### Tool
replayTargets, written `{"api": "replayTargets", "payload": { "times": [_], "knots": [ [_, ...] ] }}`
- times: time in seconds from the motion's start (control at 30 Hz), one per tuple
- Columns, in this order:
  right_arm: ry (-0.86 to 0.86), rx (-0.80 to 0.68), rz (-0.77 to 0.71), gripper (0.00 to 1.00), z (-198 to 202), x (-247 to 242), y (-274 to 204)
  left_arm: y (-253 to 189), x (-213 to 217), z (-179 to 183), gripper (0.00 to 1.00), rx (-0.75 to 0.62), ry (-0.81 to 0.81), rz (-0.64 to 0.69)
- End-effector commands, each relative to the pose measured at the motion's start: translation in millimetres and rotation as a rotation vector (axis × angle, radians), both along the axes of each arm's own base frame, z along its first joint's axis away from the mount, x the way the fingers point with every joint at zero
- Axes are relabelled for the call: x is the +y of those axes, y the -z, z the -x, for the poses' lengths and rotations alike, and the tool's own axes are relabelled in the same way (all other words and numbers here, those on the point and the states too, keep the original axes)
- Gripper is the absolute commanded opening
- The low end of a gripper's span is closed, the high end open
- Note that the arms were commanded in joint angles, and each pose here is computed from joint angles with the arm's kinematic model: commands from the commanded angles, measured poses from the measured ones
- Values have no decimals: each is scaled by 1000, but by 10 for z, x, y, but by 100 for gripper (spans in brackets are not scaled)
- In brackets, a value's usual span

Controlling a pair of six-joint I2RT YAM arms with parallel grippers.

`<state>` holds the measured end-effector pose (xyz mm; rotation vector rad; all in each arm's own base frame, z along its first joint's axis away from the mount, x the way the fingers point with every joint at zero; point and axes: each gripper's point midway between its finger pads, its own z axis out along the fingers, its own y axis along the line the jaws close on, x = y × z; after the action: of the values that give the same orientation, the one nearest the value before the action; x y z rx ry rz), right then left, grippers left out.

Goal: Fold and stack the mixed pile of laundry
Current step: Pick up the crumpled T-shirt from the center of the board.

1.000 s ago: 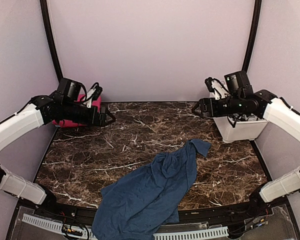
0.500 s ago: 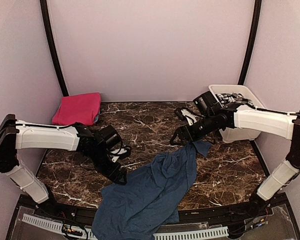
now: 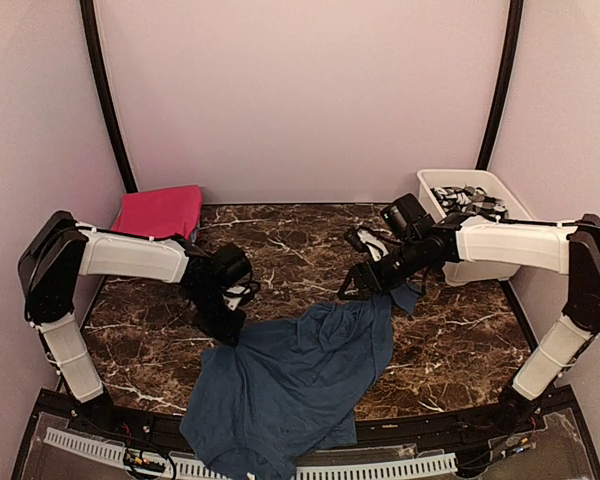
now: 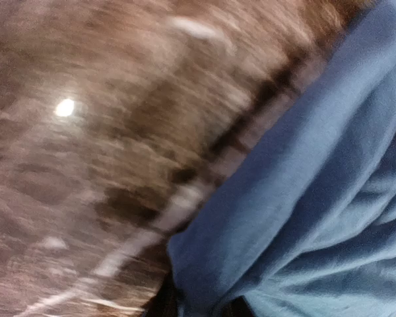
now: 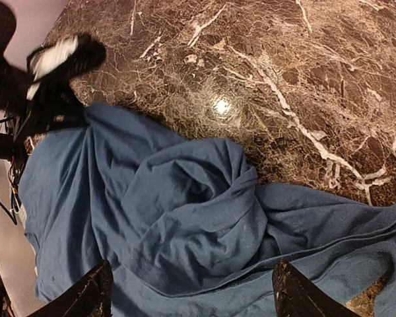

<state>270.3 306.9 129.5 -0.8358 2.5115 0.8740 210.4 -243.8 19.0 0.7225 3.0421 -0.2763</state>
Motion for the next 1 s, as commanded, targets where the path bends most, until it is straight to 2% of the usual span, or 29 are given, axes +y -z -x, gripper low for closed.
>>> {"api": "replayTargets", "payload": {
  "times": [0.0,0.03,0.1,0.23,0.4,0.47,0.53,0.63,0.77,0.9,0.97],
  "knots": [
    [-16,-34,-30,78,-58,95,-21,-238,354,-924,6,-192,-145,-71],
    [-18,-37,-30,76,-66,103,-26,-433,248,-1126,5,-244,-137,-40],
    [-34,-58,-33,71,-58,141,-76,-574,142,-1289,4,-266,-116,-19],
    [-70,-112,-35,61,-28,302,-182,-536,106,-1294,4,-225,-87,-35],
    [-100,-149,18,56,-42,667,-104,-460,107,-1179,5,-183,-91,-8],
    [-119,-166,57,57,16,852,-31,-450,119,-1157,5,-175,-104,4],
    [-134,-187,96,66,60,1001,54,-444,126,-1148,5,-167,-116,20],
    [-159,-218,152,72,130,1183,179,-460,131,-1169,6,-165,-129,39],
    [-132,-264,315,78,77,1182,455,-483,157,-1194,6,-167,-136,43],
    [-78,-282,461,75,-27,1027,701,-498,195,-1211,7,-171,-142,40],
    [-56,-295,503,68,-66,951,738,-500,216,-1220,7,-173,-144,37]
  ]
}}
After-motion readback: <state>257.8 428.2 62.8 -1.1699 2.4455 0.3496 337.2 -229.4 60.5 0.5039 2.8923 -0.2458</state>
